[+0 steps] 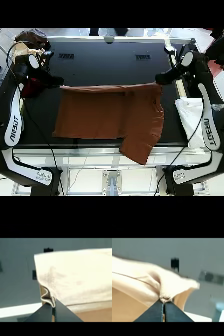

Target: Fold the shirts.

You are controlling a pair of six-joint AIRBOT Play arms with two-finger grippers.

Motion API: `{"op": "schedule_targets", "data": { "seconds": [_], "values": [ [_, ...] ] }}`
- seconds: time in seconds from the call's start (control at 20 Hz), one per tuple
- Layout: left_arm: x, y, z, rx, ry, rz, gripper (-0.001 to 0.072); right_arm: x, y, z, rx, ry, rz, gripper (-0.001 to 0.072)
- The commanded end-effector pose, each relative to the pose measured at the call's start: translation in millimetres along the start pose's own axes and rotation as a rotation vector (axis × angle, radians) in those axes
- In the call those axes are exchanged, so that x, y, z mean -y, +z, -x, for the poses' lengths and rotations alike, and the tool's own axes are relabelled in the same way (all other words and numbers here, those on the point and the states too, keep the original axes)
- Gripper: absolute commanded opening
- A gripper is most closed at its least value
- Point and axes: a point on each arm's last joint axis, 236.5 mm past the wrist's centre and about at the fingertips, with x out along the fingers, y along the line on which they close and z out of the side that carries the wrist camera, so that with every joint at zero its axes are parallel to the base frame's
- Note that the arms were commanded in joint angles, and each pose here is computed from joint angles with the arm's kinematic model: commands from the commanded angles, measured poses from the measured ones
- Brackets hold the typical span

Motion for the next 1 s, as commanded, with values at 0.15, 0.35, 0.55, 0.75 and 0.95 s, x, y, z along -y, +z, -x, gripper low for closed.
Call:
{"op": "schedule_targets", "data": {
  "seconds": [0.15,0.35,0.55,0.75,0.95],
  "values": [
    [34.1,-44.7,-27.5,-0.083,-0.078,0.010,0.0008,-23.3,-91.4,-54.7,-0.116,0.068,-0.085,0.0010],
    [52.9,-52.9,-46.2,-0.124,-0.095,-0.024,0.0008,-31.9,-120.8,-88.3,-0.165,0.081,-0.108,0.0010],
    [36.6,-64.2,-60.7,-0.179,-0.027,0.045,0.0008,-29.6,-129.3,-98.6,-0.198,0.074,-0.116,0.0010],
    [22.9,-70.1,-59.6,-0.203,0.027,0.034,0.0008,-22.1,-130.3,-99.0,-0.201,0.041,-0.127,0.0010],
    [18.4,-69.2,-57.1,-0.197,0.039,0.037,0.0008,-18.6,-117.7,-86.7,-0.196,0.030,-0.107,0.0010]
  ]
}}
